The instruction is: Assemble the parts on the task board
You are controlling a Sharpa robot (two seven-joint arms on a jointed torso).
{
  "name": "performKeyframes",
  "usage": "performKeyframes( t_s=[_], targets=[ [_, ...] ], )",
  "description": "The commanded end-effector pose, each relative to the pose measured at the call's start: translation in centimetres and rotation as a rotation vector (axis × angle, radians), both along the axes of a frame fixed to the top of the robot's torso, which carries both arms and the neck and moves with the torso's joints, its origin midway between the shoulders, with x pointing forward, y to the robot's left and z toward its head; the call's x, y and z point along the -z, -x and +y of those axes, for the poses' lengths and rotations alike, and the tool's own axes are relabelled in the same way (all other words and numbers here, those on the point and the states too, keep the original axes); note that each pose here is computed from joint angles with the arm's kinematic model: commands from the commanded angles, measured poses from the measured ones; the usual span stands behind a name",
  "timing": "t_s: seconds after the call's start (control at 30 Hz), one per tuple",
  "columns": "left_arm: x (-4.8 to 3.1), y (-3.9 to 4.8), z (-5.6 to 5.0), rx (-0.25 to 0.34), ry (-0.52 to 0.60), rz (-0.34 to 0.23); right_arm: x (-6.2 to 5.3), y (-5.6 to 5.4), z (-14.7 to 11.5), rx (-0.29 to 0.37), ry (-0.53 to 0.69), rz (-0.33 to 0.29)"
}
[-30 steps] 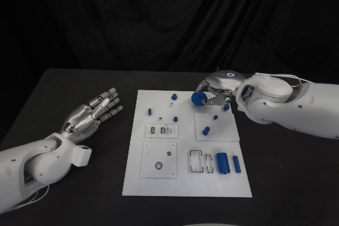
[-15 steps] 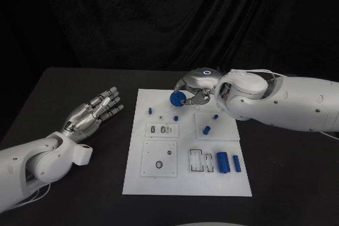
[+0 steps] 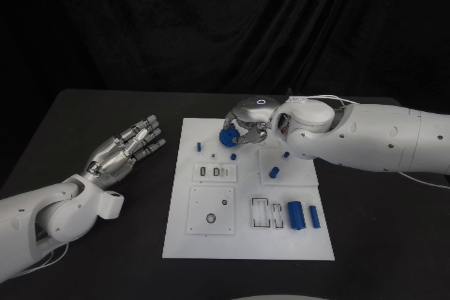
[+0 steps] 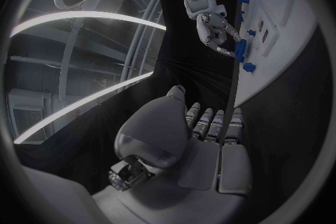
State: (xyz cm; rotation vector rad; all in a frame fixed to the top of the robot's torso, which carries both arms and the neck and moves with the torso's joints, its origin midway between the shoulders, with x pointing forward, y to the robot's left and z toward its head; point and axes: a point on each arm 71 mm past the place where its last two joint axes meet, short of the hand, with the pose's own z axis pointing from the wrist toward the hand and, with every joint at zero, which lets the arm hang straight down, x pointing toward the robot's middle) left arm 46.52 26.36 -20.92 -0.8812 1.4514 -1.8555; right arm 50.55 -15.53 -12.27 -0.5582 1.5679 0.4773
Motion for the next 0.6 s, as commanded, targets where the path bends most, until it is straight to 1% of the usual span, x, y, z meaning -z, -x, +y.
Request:
performKeyframes(
  t_s=[0.03, 0.23, 0.6],
  targets=[
    [-0.89, 0.12, -0.01, -0.001, 0.077, -0.091, 0.55, -0.16, -0.1, 0.005, 0.032, 0.023],
    [-0.87, 0.11, -0.04, 0.001, 0.077, -0.09, 0.65, -0.35, -0.1, 0.011, 0.038, 0.026],
    [-0.85, 0.08, 0.01, 0.001, 0.076, -0.088, 0.75, -0.36, -0.09, 0.013, 0.046, 0.034]
  ],
)
